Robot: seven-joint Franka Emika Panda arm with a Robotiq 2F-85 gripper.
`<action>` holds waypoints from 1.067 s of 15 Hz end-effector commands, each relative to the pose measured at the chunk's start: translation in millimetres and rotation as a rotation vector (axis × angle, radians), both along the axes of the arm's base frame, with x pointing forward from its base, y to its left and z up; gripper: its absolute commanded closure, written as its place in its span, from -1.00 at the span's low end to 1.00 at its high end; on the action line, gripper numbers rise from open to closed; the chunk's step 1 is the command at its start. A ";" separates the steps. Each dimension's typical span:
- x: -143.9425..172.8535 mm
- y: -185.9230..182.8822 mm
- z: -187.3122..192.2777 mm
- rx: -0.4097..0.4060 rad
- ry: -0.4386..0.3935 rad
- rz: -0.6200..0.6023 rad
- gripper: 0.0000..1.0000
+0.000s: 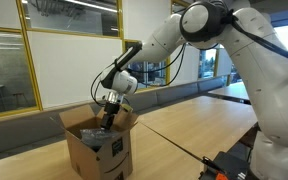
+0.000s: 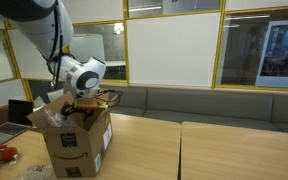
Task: Put the objects on the table into the cardboard box
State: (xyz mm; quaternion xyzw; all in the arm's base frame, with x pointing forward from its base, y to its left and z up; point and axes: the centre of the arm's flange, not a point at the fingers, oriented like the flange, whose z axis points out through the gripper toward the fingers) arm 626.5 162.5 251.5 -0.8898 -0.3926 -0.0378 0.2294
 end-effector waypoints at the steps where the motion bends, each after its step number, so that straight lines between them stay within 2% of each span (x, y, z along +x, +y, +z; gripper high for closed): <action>1: 8.4 -4.0 46.3 -0.087 -0.049 -0.039 -1.00; 5: 7.5 -16.1 94.3 -0.175 -0.109 -0.095 -1.00; 9: -4.6 -13.5 138.3 -0.223 -0.160 -0.140 -1.00; 12: -16.4 10.1 162.5 -0.229 -0.190 -0.141 -1.00; 16: -41.7 62.1 194.1 -0.232 -0.233 -0.111 -1.00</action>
